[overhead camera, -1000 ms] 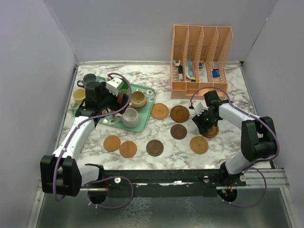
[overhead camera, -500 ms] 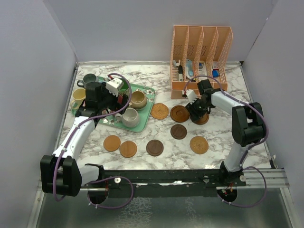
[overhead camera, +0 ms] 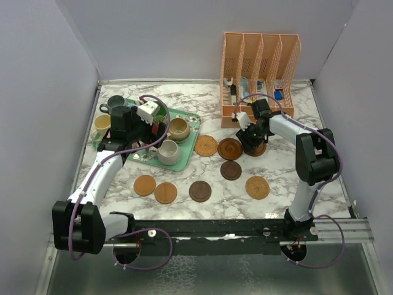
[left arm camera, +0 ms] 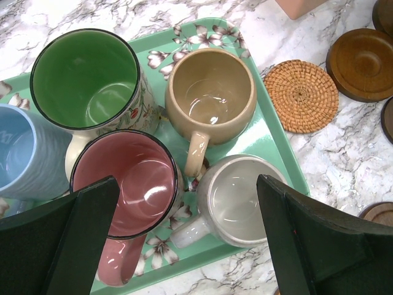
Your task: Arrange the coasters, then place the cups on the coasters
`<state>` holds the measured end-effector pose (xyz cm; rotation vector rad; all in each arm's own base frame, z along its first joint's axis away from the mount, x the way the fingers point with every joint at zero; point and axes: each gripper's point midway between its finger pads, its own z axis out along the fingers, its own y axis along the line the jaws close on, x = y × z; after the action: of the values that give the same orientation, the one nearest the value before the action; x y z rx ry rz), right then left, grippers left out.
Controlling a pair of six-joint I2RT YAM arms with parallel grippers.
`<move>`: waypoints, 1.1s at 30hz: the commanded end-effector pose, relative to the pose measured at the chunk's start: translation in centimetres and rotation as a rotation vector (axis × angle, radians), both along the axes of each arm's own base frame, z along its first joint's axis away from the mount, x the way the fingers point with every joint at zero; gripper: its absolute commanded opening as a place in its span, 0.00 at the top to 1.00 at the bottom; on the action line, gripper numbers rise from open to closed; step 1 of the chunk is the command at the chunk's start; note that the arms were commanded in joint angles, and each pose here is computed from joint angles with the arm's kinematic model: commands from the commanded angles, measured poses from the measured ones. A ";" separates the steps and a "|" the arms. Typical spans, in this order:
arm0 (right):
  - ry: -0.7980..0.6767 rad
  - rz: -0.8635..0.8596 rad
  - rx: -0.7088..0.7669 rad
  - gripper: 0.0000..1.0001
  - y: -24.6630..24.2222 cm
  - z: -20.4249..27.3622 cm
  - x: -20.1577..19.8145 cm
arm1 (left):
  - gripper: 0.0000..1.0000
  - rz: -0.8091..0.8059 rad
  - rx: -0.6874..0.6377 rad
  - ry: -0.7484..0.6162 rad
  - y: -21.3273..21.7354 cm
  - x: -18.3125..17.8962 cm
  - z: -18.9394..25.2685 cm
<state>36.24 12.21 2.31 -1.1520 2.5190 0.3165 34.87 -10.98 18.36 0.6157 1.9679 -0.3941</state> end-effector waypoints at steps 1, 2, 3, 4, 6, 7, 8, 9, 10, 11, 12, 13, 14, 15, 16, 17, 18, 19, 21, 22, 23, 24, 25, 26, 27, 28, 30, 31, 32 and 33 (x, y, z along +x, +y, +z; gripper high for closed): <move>-0.051 0.004 -0.026 0.50 -0.4 0.2 0.4 | 0.01 -0.023 -0.021 -0.020 -0.4 -0.1 0.4; -0.061 0.005 -0.024 0.48 -0.4 0.7 0.3 | 0.01 -0.023 -0.020 -0.023 -0.3 -0.1 0.4; -0.069 0.005 -0.021 0.46 -0.4 1.0 0.1 | 0.01 -0.022 -0.021 -0.023 -0.3 -0.1 0.4; -0.080 0.004 -0.018 0.45 -0.4 1.5 0.0 | 0.01 -0.023 -0.020 -0.024 -0.3 -0.2 0.4; -0.095 0.004 0.000 0.43 -0.3 2.3 -0.2 | 0.01 -0.022 -0.020 -0.023 -0.3 -0.2 0.4; -0.103 0.006 0.018 0.43 0.0 2.9 -0.3 | 0.01 -0.024 -0.020 -0.022 -0.3 -0.2 0.3; -0.110 0.010 0.038 0.42 0.4 3.3 -0.3 | 0.01 -0.024 -0.022 -0.023 -0.4 -0.1 0.4; -0.115 0.016 0.059 0.40 0.9 3.7 -0.3 | 0.01 -0.027 -0.023 -0.022 -0.4 -0.2 0.3; -0.125 0.022 0.074 0.39 1.4 4.1 -0.3 | 0.01 -0.026 -0.025 -0.020 -0.4 -0.1 0.3; -0.133 0.028 0.085 0.39 1.9 4.3 -0.3 | 0.01 -0.028 -0.024 -0.020 -0.4 -0.2 0.3; -0.149 0.037 0.097 0.39 2.5 4.5 -0.1 | 0.01 -0.029 -0.025 -0.019 -0.5 -0.2 0.2; -0.156 0.049 0.107 0.39 3.1 4.5 0.0 | 0.01 -0.029 -0.024 -0.019 -0.4 -0.2 0.2; -0.160 0.063 0.111 0.39 3.7 4.5 0.0 | 0.01 -0.030 -0.024 -0.020 -0.5 -0.2 0.2; -0.160 0.078 0.110 0.40 4.3 4.3 0.0 | 0.01 -0.029 -0.024 -0.020 -0.5 -0.2 0.2; -0.161 0.090 0.103 0.41 4.8 4.1 0.1 | 0.01 -0.029 -0.025 -0.020 -0.5 -0.2 0.2; -0.163 0.099 0.097 0.42 5.3 3.8 0.2 | 0.01 -0.027 -0.024 -0.021 -0.4 -0.2 0.2; -0.162 0.110 0.096 0.43 5.7 3.6 0.3 | 0.01 -0.027 -0.023 -0.023 -0.4 -0.2 0.3; -0.161 0.121 0.097 0.44 6.3 3.4 0.4 | 0.01 -0.025 -0.023 -0.023 -0.4 -0.2 0.3; -0.151 0.147 0.097 0.44 7.2 2.9 0.3 | 0.01 -0.025 -0.022 -0.026 -0.4 -0.2 0.4; -0.147 0.159 0.100 0.44 7.6 2.8 0.2 | 0.01 -0.025 -0.022 -0.027 -0.4 -0.2 0.4; -0.133 0.173 0.099 0.44 8.1 2.4 0.0 | 0.01 -0.025 -0.021 -0.028 -0.4 -0.3 0.4; -0.122 0.188 0.103 0.44 8.6 2.1 -0.3 | 0.01 -0.023 -0.020 -0.028 -0.3 -0.2 0.4; -0.106 0.205 0.109 0.44 9.1 1.9 -0.7 | 0.01 -0.024 -0.020 -0.029 -0.3 -0.3 0.5; -0.093 0.221 0.116 0.43 9.6 1.7 -1.1 | 0.01 -0.024 -0.021 -0.028 -0.3 -0.3 0.4; -0.082 0.235 0.125 0.42 10.0 1.5 -1.5 | 0.01 -0.023 -0.020 -0.029 -0.3 -0.3 0.4; -0.074 0.246 0.129 0.41 10.3 1.4 -1.8 | 0.01 -0.023 -0.020 -0.028 -0.3 -0.3 0.4; -0.063 0.256 0.131 0.39 10.6 1.0 -2.1 | 0.01 -0.024 -0.019 -0.026 -0.3 -0.3 0.3; -0.060 0.255 0.128 0.38 10.6 0.8 -2.1 | 0.01 -0.024 -0.019 -0.024 -0.3 -0.3 0.2; -0.064 0.252 0.119 0.38 10.5 0.7 -2.0 | 0.01 -0.025 -0.020 -0.024 -0.3 -0.3 0.3; -0.068 0.248 0.109 0.37 10.3 0.5 -1.8 | 0.01 -0.026 -0.020 -0.023 -0.3 -0.3 0.2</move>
<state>33.91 21.56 3.01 -1.3883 2.3027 0.4410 34.67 -11.07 17.88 0.6200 1.9732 -0.4027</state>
